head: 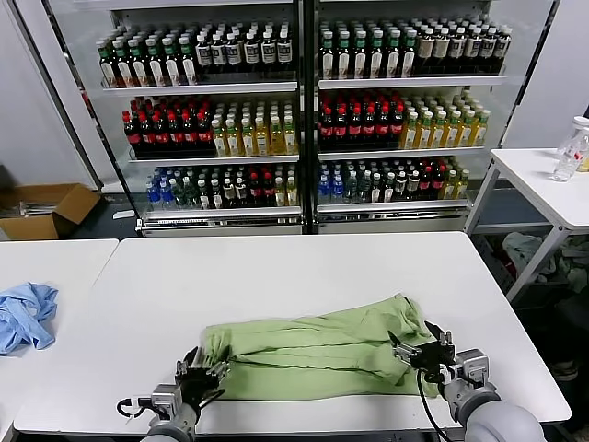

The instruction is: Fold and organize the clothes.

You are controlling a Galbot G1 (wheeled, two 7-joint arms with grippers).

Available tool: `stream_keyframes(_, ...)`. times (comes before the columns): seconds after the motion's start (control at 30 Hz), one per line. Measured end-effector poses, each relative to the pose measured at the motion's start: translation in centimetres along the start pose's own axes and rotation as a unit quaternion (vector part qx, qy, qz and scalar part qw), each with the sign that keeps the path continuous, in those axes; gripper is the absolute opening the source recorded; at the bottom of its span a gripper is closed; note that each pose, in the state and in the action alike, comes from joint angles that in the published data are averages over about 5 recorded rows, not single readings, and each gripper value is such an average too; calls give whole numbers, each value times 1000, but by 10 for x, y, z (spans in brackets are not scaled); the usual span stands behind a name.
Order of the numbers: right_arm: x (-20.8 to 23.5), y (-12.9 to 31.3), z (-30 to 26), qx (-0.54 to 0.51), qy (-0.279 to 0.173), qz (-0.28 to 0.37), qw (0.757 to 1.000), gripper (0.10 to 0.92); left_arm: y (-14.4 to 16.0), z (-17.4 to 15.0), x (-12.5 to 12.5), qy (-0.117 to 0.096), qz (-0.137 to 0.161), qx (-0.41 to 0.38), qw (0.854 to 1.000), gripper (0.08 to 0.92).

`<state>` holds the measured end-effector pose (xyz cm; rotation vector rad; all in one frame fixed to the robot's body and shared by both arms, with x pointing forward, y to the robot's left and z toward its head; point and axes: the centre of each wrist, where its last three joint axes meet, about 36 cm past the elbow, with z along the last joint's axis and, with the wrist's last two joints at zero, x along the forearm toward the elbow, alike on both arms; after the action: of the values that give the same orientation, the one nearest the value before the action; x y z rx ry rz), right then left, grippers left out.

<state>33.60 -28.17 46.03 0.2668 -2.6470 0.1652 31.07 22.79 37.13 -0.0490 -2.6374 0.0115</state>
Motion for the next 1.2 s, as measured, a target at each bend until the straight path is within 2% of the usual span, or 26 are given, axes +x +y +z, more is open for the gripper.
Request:
stream_keyframes(0.43,-1,-5,-13,-7,-17,-3,1000,823,16,4,0,17,23,36,999,270)
stream_keyframes(0.63,-5,-8,-17,-16,-21,-3,1000,823,49,-7,0,12,11,55,998,120)
stream_keyframes(0.8,-5,-9,-18,-21,-25,-5,999,823,100,-28,1,-1,-23,57,998,103)
stream_keyframes(1.0,-5,-9,-21,-22,-30,-7,999,823,161,-70,11,-38,-68,72,994,103)
stream_keyframes(1.1,-5,-9,-21,-22,-31,-7,999,823,174,-89,21,-59,-67,101,991,103)
stream_keyframes(1.2,-4,-9,-22,-21,-32,-8,999,823,171,-103,31,-75,-41,139,987,103)
